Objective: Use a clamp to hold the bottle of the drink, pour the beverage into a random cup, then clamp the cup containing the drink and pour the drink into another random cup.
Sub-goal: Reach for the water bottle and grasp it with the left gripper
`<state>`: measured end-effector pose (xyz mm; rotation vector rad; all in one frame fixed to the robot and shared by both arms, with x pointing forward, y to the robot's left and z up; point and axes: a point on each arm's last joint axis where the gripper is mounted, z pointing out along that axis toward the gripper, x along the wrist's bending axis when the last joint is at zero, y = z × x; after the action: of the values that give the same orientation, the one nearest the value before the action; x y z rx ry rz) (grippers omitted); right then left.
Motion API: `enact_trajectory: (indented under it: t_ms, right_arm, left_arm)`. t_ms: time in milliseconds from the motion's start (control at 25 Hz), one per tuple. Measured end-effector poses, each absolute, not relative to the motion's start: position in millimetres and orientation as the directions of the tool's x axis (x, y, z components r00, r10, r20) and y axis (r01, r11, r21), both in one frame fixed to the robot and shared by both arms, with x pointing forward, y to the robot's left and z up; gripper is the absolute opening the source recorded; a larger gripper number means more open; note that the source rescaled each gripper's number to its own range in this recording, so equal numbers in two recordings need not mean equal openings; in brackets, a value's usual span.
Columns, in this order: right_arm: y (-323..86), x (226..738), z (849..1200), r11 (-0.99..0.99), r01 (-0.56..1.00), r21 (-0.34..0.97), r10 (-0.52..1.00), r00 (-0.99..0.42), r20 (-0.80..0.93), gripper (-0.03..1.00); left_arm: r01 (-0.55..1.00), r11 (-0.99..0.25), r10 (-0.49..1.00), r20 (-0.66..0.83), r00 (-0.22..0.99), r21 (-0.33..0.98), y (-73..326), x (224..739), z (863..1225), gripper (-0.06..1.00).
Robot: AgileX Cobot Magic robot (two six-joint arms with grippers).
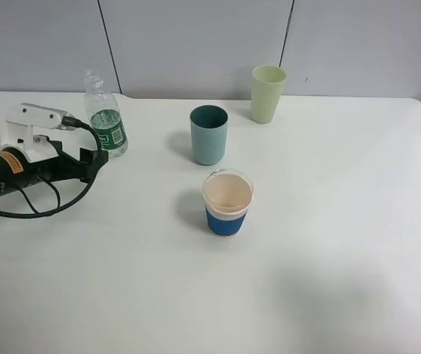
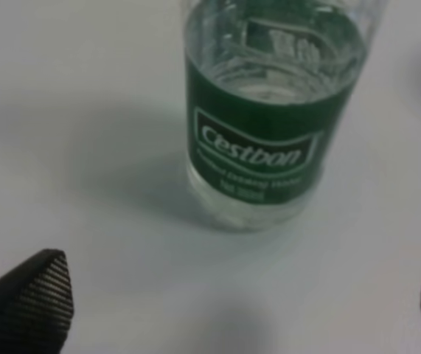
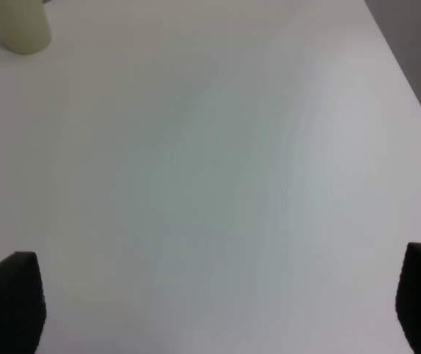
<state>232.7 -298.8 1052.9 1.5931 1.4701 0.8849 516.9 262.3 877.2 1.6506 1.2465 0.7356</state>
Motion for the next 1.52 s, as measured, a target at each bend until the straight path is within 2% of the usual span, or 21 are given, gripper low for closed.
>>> enact_trajectory:
  t_ms: [560, 1520]
  right_arm:
    - [-298.8, 232.7, 1052.9, -0.028, 0.454, 0.891, 0.996, 0.089, -0.014, 1.0]
    - [-298.8, 232.7, 1052.9, -0.028, 0.454, 0.891, 0.996, 0.089, -0.014, 1.0]
  left_arm:
    - [0.358, -0.064, 0.948, -0.055, 0.313, 0.932, 259.8, 557.7, 867.5, 0.89]
    - [0.257, -0.046, 0.917, -0.061, 0.393, 0.965, 251.4, 572.5, 864.3, 0.89]
